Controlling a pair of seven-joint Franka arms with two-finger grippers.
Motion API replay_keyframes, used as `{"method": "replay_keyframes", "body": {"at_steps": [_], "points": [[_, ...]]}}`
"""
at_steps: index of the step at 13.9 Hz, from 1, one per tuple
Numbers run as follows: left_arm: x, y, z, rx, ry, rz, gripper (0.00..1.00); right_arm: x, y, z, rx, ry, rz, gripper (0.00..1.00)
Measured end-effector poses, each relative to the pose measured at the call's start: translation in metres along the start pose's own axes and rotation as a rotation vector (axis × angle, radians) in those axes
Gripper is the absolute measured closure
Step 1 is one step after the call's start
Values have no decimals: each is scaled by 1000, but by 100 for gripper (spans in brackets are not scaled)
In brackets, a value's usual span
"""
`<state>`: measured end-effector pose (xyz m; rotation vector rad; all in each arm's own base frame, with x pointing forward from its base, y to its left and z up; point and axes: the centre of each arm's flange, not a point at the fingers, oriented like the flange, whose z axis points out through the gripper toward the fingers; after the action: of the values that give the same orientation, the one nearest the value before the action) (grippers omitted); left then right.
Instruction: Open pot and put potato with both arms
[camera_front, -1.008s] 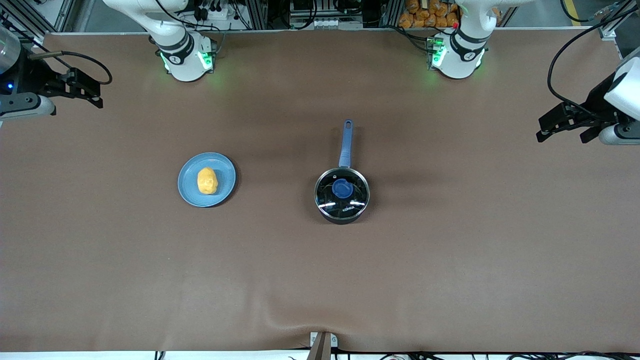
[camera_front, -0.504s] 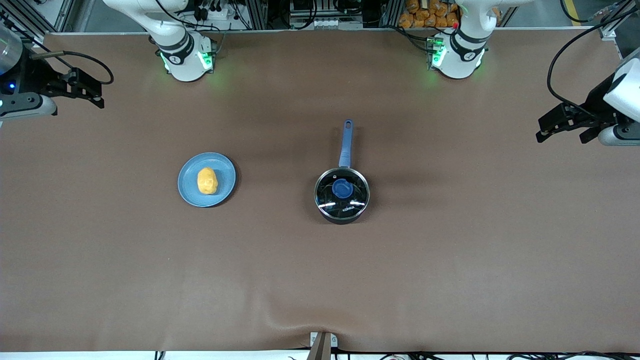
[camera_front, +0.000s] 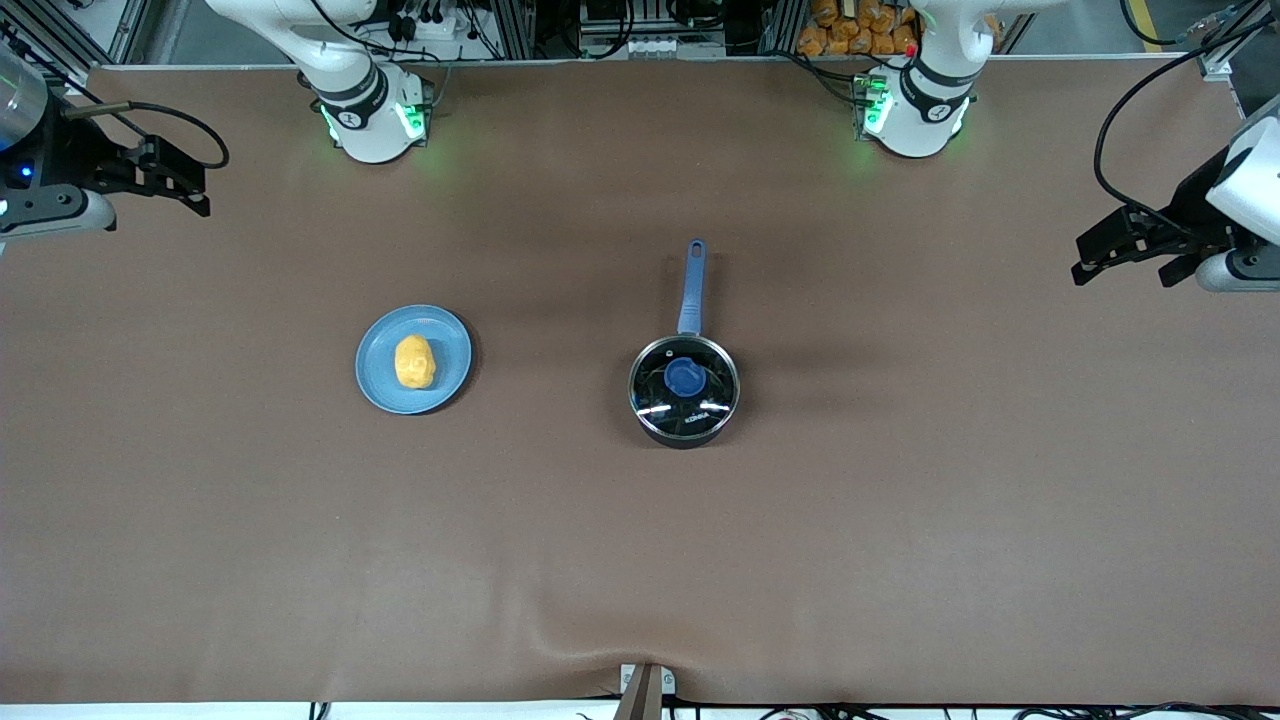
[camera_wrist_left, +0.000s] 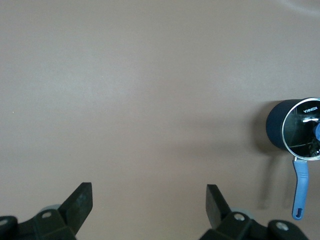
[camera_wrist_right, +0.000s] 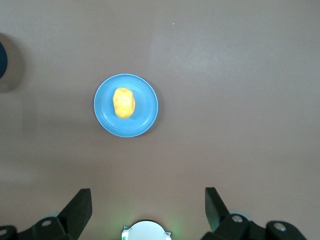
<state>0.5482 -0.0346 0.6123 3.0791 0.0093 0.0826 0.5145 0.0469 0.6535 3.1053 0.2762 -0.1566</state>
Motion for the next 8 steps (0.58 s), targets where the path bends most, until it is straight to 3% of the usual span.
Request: {"method": "replay_keyframes", "body": {"at_steps": [2,8], "points": [[-1,25,10,-21,-23,-30,0,0,0,0,0,0,0,0],[-8,176,78,-37,-97,-70,0,0,1,0,0,0,3,0]]}}
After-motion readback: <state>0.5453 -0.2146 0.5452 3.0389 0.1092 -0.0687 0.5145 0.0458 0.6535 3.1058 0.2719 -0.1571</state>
